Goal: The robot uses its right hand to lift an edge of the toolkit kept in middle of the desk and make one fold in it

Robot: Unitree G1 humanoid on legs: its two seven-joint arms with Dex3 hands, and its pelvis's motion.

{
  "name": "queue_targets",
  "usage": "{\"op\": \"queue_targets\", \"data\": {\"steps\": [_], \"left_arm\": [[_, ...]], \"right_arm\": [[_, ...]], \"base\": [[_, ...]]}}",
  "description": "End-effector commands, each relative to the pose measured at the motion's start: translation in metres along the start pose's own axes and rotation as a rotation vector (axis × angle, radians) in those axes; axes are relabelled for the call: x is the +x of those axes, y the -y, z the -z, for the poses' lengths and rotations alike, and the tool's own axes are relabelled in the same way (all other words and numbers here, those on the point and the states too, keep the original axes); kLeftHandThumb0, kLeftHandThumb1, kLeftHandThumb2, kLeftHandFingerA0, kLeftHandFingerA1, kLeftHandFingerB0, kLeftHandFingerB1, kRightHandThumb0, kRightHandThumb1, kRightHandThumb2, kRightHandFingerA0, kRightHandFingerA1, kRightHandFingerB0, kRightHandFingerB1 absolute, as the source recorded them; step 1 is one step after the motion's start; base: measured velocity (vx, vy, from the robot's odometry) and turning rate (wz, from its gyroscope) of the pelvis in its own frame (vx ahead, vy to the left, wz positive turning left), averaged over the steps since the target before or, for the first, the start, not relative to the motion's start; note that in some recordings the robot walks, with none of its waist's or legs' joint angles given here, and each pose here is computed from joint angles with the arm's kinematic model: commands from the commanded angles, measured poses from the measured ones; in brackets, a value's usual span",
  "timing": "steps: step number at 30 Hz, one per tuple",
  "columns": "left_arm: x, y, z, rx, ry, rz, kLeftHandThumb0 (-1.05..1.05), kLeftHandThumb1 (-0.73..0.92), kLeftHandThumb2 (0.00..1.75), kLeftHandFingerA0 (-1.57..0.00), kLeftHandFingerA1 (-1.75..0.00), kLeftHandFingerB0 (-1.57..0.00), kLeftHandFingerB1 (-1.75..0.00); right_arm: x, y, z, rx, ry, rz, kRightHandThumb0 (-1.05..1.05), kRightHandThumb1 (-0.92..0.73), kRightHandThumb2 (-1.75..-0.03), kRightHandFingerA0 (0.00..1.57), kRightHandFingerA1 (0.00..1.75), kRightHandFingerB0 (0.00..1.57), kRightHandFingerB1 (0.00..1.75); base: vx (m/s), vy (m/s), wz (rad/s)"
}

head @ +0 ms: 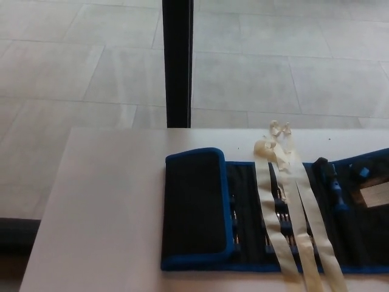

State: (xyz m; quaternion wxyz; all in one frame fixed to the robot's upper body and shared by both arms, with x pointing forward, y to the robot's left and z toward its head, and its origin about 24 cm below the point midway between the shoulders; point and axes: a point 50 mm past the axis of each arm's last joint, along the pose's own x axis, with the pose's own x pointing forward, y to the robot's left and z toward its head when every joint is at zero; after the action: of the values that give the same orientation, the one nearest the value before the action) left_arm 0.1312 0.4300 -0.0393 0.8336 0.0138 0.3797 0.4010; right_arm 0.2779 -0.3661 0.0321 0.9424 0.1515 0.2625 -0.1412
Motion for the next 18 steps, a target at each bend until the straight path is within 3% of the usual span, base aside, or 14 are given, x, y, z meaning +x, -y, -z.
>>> {"op": "queue_targets", "data": {"steps": [1, 9, 18], "left_arm": [[0.000, -0.008, -0.004, 0.017, 0.004, -0.027, -0.84, 0.92, 0.67, -0.59, -0.64, -0.42, -0.50], [0.000, -0.009, -0.008, 0.017, 0.017, -0.027, -0.84, 0.92, 0.67, -0.60, -0.66, -0.41, -0.50], [0.000, -0.009, -0.010, 0.025, 0.020, -0.019, -0.86, 0.92, 0.67, -0.59, -0.66, -0.41, -0.50]], "right_arm": [[-0.001, 0.001, 0.005, -0.024, -0.049, -0.009, -0.67, -0.74, -0.62, 0.47, 0.50, 0.31, 0.35], [0.002, -0.047, -0.021, -0.143, -0.025, -0.246, -0.66, -0.76, -0.63, 0.49, 0.47, 0.29, 0.34], [-0.006, -0.067, -0.031, -0.160, -0.028, -0.341, -0.65, -0.79, -0.64, 0.44, 0.44, 0.25, 0.34]], "base": [[0.00, 0.000, 0.00], [0.00, 0.000, 0.00], [0.00, 0.000, 0.00]]}}
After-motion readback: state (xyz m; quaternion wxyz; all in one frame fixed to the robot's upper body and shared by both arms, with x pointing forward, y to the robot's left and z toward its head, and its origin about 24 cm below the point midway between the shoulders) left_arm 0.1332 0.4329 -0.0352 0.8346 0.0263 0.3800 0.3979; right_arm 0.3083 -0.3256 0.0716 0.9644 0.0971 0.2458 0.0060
